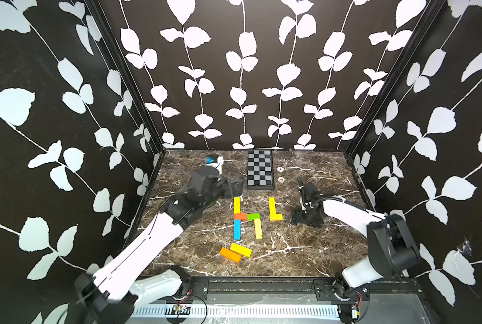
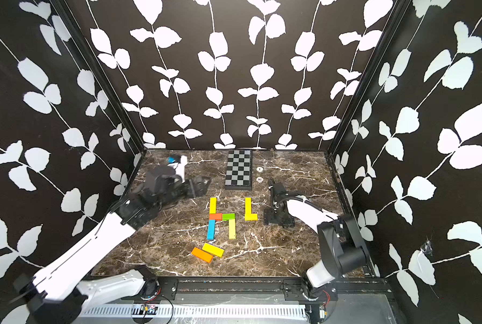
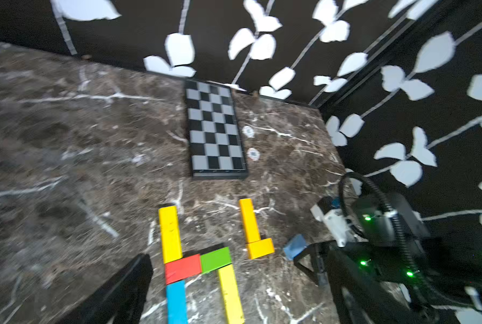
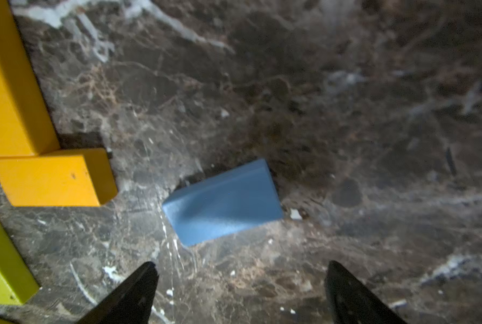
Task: Assemble the letter h with building blocks
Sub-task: Assemble the building block at the center of the board.
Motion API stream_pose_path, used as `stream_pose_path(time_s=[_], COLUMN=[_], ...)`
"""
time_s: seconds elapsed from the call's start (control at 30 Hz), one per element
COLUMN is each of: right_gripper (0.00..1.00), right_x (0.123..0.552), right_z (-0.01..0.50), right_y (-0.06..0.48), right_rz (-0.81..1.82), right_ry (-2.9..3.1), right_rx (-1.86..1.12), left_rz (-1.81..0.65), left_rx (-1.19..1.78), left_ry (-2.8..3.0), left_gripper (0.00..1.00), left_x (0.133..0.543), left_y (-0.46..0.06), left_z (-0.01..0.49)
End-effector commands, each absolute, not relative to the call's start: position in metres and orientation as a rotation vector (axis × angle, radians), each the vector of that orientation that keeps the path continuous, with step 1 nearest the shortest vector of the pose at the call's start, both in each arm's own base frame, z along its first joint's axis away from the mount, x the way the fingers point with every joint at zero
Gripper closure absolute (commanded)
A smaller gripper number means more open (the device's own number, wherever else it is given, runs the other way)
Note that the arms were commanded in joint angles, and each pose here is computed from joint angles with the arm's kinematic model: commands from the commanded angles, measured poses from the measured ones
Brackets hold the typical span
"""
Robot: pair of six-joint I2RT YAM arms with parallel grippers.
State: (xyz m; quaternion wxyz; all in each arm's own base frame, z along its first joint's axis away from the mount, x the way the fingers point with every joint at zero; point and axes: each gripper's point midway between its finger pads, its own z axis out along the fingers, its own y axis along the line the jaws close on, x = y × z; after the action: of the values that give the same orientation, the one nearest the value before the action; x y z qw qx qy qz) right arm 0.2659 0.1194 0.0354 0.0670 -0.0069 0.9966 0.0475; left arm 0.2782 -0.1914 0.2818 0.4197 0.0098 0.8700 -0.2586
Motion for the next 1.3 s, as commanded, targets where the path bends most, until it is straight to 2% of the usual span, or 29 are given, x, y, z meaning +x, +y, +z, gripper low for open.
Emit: stream_pose_path(time_s=[0.0,0.2,0.37,0.47,0.57,0.63,0.73,0.97,1.27], right_gripper=[0.11,0.15,0.25,0.34,0.48,0.53,0.53,0.53,0.52], right_x=[0.281,0.288,0.29,0.288,0.287,0.287,0.292,0.309,0.31], right_z=[0.031,0.015,0.007,0.006,0.008,0.01,0.012,0.011,0.007], right_y=[0.118,0.117,0.121,0.121,0.125,0.131,0.14,0.144,0.163], right_rz=[0.03,-0.067,-0.061,-0.06,-0.017,0.038,0.105,0.07,0.083], right_ry=[2.97,2.993,3.018,3.026,3.032,3.028,3.006,2.991,2.988], right_rx=[-0.185,-0.283,-0.294,-0.295,-0.263,-0.207,-0.135,-0.025,-0.037], left_rz=[-0.711,-0.574,-0.39,-0.39,-0.366,-0.35,-0.347,-0.349,-0.343], left_rx=[-0.011,0.013,0.027,0.038,0.034,0.041,0.056,0.058,0.06], left_ry=[2.267,2.236,2.327,2.367,2.424,2.463,2.503,2.521,2.548], left_gripper=[0.01,0.01,0.02,0.03,0.05,0.07,0.09,0.11,0.11], left_x=[0.258,0.238,0.235,0.235,0.236,0.236,0.237,0.237,0.236], left_y=[-0.179,-0.144,-0.123,-0.127,-0.128,-0.13,-0.133,-0.135,-0.136], left_z=[0.239,0.237,0.218,0.204,0.189,0.18,0.172,0.166,0.154])
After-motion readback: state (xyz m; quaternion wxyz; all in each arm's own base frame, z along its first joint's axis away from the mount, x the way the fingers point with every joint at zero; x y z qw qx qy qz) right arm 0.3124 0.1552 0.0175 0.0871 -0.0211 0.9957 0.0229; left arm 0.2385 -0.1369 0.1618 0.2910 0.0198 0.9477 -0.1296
